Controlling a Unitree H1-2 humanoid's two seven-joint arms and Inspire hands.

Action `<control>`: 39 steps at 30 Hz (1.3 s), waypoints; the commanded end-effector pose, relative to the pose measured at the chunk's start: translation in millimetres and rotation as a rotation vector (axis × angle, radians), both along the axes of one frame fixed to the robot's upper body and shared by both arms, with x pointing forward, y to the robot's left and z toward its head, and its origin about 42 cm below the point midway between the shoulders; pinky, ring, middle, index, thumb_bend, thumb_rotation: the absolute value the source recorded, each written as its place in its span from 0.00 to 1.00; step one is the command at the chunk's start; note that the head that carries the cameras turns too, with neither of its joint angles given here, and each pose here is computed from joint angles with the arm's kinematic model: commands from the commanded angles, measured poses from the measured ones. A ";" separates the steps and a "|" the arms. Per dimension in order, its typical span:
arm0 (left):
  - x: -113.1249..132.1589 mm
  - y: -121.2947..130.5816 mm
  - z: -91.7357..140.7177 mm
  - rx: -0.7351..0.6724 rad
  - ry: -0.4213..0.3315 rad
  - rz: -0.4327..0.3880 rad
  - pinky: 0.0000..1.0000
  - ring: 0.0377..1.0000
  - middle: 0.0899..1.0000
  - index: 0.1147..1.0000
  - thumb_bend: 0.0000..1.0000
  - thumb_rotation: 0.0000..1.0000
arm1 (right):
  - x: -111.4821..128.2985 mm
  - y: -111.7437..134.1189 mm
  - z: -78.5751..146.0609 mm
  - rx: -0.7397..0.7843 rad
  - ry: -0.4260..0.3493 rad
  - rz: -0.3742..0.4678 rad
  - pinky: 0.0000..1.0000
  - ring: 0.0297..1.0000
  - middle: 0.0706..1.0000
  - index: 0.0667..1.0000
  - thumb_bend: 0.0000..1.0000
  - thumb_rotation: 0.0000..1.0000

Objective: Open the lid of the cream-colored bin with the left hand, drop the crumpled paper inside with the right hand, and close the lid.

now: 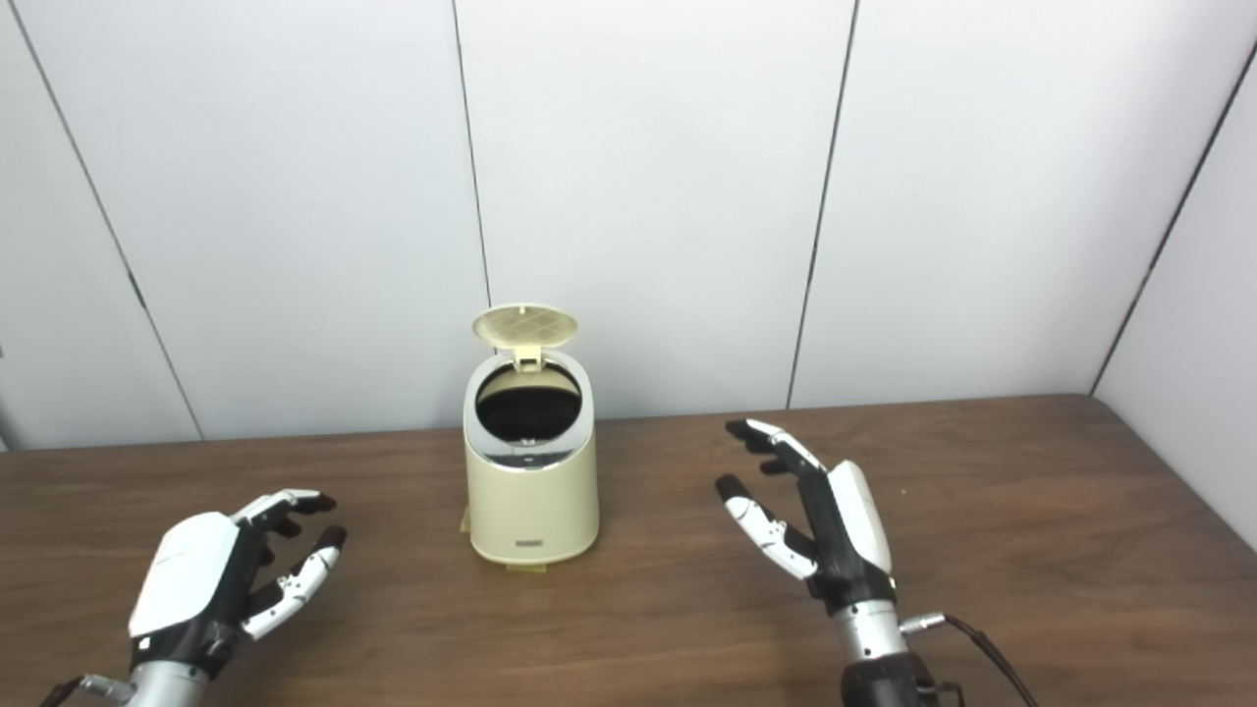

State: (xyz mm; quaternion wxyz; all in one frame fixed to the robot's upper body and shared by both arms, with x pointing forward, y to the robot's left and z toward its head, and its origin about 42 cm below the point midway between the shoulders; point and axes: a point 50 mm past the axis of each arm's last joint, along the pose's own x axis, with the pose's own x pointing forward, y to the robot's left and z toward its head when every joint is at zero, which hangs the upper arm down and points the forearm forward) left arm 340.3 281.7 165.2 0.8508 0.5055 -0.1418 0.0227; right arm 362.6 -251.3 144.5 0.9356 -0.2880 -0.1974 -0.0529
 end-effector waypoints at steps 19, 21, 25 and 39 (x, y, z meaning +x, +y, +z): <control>64.9 -42.8 140.1 0.001 -0.228 -0.152 0.69 0.80 0.78 0.76 0.72 1.00 | 11.5 2.6 7.9 -0.027 0.046 0.004 0.63 0.72 0.73 0.73 0.25 0.63; 69.3 -52.4 157.4 0.024 -0.217 -0.165 0.78 0.84 0.80 0.77 0.76 1.00 | 11.0 3.2 6.6 -0.027 0.048 0.006 0.63 0.72 0.73 0.73 0.25 0.62; 78.1 -71.5 179.9 0.077 -0.223 -0.194 0.85 0.88 0.81 0.79 0.77 1.00 | 12.3 5.0 5.4 -0.006 0.070 0.022 0.65 0.73 0.74 0.74 0.25 0.62; 108.8 -128.3 210.9 0.246 -0.172 -0.252 0.98 0.92 0.85 0.82 0.91 1.00 | 12.3 6.7 2.3 -0.008 0.072 0.042 0.65 0.73 0.74 0.74 0.25 0.67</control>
